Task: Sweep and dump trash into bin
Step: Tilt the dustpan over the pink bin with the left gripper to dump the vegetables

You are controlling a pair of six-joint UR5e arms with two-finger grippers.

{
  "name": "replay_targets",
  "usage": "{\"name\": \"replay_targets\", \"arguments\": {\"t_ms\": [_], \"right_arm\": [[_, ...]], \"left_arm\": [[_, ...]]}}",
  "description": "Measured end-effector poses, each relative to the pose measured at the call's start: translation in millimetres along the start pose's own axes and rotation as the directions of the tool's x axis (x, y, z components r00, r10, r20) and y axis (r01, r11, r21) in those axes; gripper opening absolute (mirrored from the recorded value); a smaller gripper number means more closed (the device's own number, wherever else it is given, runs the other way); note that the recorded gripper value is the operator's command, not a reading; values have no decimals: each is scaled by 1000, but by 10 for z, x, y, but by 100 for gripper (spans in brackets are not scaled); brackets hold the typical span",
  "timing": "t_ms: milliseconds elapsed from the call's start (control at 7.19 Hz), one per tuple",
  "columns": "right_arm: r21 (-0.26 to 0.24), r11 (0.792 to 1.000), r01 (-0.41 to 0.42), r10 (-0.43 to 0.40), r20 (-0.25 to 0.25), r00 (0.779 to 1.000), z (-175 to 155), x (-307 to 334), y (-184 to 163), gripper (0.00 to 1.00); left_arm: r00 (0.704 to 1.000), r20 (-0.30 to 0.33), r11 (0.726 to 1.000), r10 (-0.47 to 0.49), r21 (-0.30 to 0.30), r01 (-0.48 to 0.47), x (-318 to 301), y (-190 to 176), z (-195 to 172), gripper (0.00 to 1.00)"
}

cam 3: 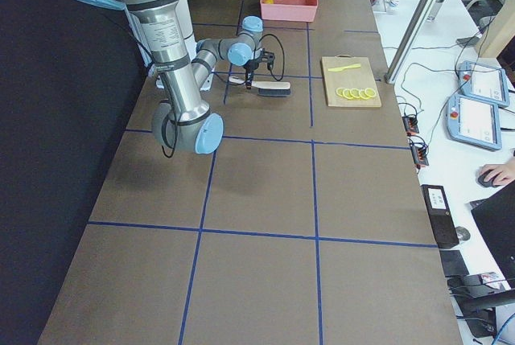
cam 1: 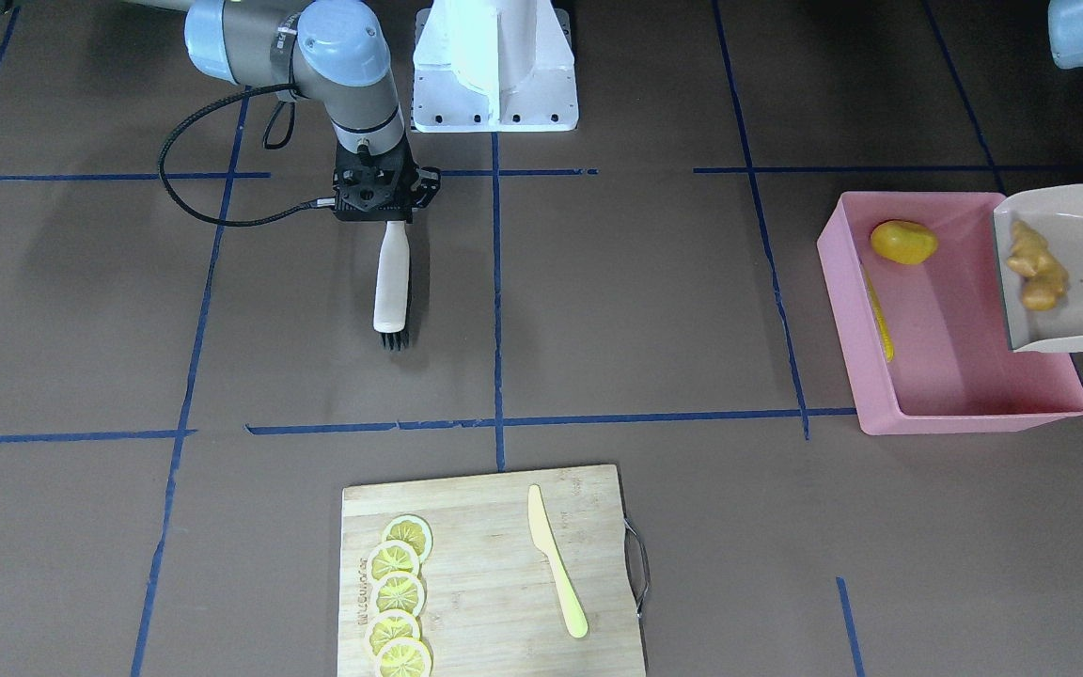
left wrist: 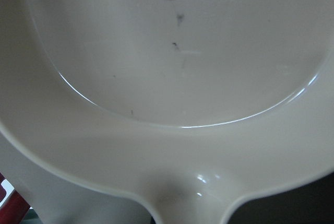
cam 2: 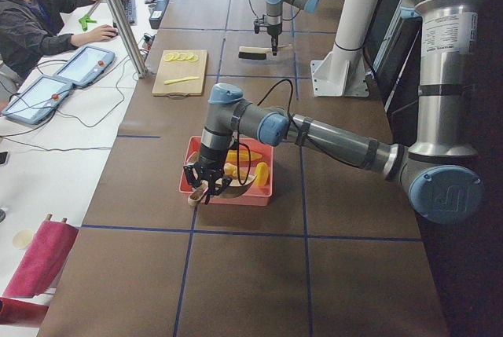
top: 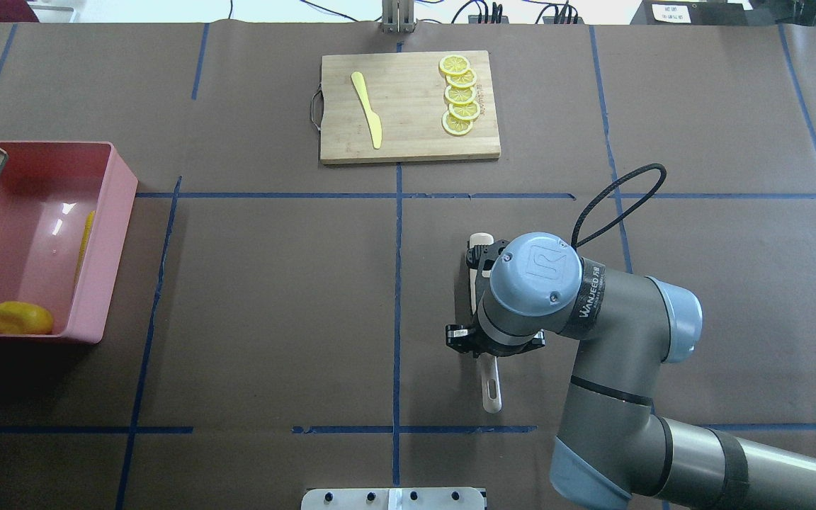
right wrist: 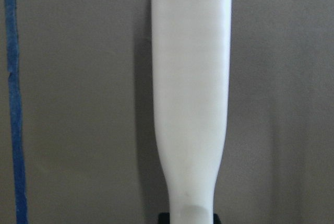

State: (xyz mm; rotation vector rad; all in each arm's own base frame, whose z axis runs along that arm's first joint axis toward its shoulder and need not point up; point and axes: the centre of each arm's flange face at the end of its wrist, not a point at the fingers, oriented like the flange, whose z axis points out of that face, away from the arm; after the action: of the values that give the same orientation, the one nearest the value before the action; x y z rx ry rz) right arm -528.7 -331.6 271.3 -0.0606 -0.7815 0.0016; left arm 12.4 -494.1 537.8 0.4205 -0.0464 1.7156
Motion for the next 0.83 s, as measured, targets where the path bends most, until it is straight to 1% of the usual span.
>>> {"name": "replay_targets", "arguments": {"t_ms": [417,556,834], "right_arm": [[0,1000,0,0,1,1000,-3,-1,1,0],[0,1000,0,0,1,1000,-6,-2,2,0],[0,1000,2,-2,2,1000,-7,-9,8,0]], "left_arm": [[1000,3,1000,12,-23,-12,-7,20,-2,0],[1000,7,999,19,-38,-18,-18,28,-11,0],[999,20,996,37,-87,-35,-63,60,-48,0]]}}
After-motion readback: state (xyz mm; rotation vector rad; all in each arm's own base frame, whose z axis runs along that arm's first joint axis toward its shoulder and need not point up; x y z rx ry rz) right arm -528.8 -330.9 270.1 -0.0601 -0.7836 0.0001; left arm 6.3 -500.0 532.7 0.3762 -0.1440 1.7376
